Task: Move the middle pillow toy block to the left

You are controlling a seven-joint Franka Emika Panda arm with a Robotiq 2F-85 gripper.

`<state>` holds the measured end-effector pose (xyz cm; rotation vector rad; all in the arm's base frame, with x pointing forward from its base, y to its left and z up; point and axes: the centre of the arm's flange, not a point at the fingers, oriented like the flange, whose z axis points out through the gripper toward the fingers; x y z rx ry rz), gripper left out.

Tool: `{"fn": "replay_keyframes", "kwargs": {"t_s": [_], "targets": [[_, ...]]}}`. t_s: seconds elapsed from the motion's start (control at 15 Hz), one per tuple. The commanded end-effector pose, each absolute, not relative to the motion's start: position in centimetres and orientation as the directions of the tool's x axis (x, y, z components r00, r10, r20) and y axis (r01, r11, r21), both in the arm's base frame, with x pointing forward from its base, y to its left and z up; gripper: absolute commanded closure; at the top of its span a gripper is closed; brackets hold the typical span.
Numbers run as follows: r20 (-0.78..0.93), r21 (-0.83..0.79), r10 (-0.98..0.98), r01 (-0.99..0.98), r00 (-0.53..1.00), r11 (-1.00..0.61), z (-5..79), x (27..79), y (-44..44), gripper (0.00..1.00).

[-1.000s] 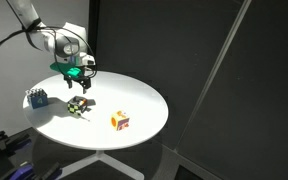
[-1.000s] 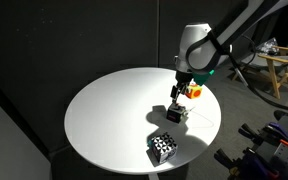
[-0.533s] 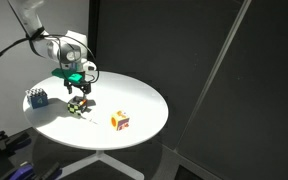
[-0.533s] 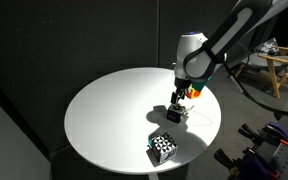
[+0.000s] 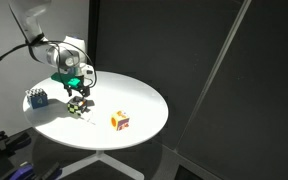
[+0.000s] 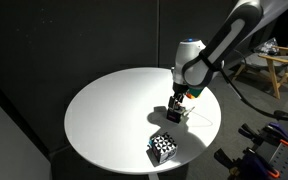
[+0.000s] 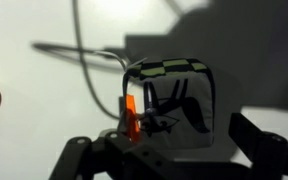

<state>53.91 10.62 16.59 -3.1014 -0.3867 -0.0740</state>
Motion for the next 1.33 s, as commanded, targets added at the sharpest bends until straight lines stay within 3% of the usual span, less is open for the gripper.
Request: {"fn": "replay_keyframes", "kwargs": {"t_s": [0.0, 0.73, 0.8, 0.87, 1.07, 1.13, 1.27], "targets": [[0.074, 0.024, 0.225, 0.224, 0.971, -0.974, 16.1, 54.7, 10.7, 0.00], [0.027, 0.049, 0.203, 0.202, 0.979, -0.978, 13.9, 54.6, 10.1, 0.00], [0.021, 0.047, 0.196, 0.195, 0.980, -0.980, 13.8, 54.5, 10.1, 0.25], [0.018, 0.044, 0.189, 0.188, 0.982, -0.981, 13.8, 54.4, 10.1, 0.26], [0.033, 0.033, 0.118, 0.117, 0.992, -0.993, 14.7, 54.6, 10.1, 0.47], [0.038, 0.029, 0.084, 0.083, 0.996, -0.996, 15.0, 54.7, 10.0, 0.47], [0.049, 0.021, 0.006, 0.005, 0.999, -1.000, 15.5, 55.0, 9.8, 0.59]]}}
